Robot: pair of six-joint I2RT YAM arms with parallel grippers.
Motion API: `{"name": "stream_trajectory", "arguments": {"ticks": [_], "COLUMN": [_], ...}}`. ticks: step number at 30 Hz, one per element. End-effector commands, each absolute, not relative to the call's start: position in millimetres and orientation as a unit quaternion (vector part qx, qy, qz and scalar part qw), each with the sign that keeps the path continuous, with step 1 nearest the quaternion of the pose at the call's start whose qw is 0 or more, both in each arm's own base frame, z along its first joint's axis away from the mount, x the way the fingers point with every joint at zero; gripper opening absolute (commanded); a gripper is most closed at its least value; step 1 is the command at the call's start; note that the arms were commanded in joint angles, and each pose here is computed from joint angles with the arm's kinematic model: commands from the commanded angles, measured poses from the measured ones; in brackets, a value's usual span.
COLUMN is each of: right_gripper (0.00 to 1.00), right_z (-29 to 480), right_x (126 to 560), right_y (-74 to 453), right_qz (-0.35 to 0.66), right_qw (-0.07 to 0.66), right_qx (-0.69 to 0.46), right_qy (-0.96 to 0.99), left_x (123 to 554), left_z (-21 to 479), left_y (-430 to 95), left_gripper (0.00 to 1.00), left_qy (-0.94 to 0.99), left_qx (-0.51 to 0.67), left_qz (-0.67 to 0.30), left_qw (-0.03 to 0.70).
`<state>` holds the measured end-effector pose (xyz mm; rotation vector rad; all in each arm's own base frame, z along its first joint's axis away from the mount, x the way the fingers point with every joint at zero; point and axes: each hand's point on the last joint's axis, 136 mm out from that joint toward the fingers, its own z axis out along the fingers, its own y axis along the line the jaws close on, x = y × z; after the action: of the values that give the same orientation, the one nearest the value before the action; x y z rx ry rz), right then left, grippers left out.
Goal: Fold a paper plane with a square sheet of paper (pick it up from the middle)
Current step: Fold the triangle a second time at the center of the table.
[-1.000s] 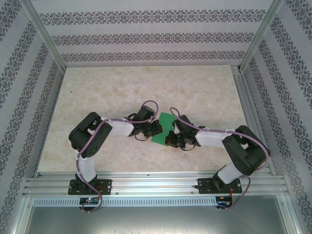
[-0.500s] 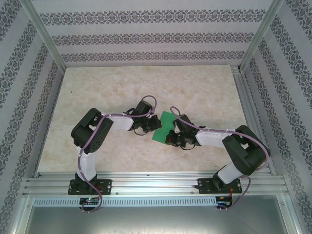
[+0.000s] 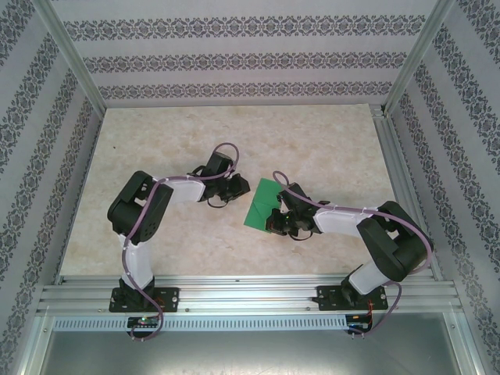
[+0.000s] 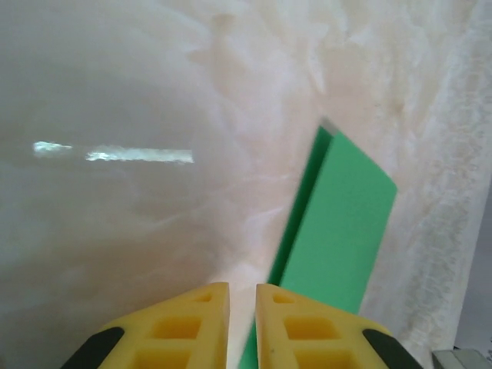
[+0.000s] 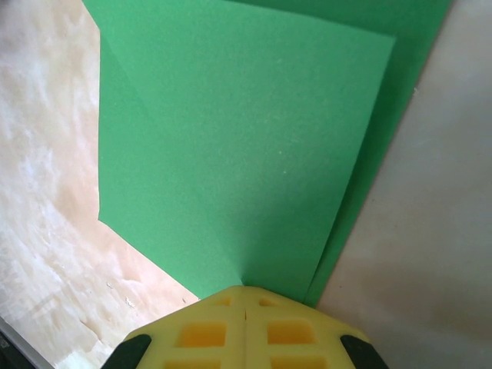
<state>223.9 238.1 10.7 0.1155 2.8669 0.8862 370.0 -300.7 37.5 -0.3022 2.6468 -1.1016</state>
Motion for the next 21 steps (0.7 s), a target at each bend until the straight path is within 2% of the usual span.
{"name": "stream_trajectory", "arguments": {"ticks": [1,11,21], "right_gripper": [0.00,0.00,0.00], "right_z": [-16,-10,-9], "right_x": [201,207,209], "right_y": [208,211,212], "right_qz": [0.222,0.226,0.233], "right_qw": [0.021,0.031,0.033], "right_qx": [0.049,0.047,0.049], "right_qy": [0.974,0.972,0.971], "left_x": [364,320,315], "left_z": [83,65,20], "left_y": [-319,-353,-350], "left_gripper": [0.17,0.13,0.12], "left_qy": [0.889,0.885,0.901], "left_qx": [-0.064,-0.044,-0.056], "left_qz": [-0.429,-0.455,-0.425], "left_qw": [0.145,0.083,0.062]}}
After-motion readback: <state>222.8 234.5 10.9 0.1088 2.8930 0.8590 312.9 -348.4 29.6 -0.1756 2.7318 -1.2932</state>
